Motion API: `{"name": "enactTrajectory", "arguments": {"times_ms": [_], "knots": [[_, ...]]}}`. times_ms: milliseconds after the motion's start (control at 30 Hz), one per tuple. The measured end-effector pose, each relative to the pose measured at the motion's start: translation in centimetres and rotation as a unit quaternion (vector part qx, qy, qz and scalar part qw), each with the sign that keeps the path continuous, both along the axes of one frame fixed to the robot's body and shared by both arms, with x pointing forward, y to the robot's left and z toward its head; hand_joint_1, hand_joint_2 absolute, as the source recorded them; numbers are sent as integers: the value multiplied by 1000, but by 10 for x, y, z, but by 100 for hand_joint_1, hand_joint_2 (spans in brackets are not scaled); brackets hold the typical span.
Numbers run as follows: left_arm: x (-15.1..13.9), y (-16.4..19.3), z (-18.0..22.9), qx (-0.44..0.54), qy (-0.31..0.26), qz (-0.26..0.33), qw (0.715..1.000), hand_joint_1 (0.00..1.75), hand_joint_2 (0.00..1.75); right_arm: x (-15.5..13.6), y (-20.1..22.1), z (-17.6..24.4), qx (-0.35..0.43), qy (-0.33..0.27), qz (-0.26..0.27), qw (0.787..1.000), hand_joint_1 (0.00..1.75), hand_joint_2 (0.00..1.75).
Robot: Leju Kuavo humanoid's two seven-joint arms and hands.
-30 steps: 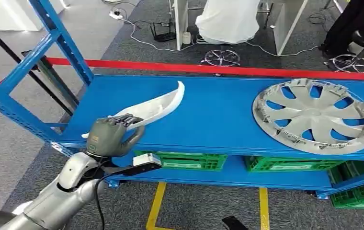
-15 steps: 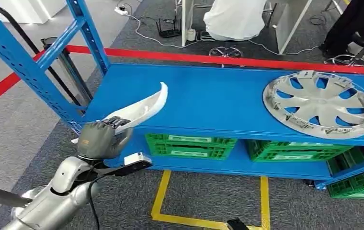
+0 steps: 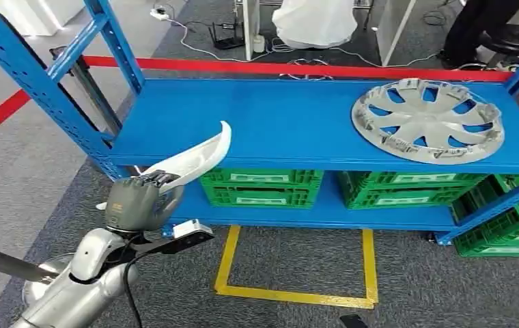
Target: Take the parts from the cabinet and place them on the table.
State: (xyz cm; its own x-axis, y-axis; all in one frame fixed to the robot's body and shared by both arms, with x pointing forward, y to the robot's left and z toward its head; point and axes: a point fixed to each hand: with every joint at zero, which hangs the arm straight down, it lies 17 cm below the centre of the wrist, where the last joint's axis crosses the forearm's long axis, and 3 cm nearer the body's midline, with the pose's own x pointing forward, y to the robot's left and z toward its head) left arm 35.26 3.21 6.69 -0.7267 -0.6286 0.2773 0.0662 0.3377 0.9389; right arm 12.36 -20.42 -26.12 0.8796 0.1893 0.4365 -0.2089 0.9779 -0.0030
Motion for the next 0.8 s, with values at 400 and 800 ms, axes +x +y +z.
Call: {"name": "enactTrajectory", "arguments": {"times_ms": [400,800], "knots": [[8,7,2,-8,3,18,1000,175,175,-3,-15,-3,-10,10,-17,1000,0,175],[13,9,5,-14,3,25,1000,175,175,0,-18,-2,-11,3,-20,1000,0,175]]}}
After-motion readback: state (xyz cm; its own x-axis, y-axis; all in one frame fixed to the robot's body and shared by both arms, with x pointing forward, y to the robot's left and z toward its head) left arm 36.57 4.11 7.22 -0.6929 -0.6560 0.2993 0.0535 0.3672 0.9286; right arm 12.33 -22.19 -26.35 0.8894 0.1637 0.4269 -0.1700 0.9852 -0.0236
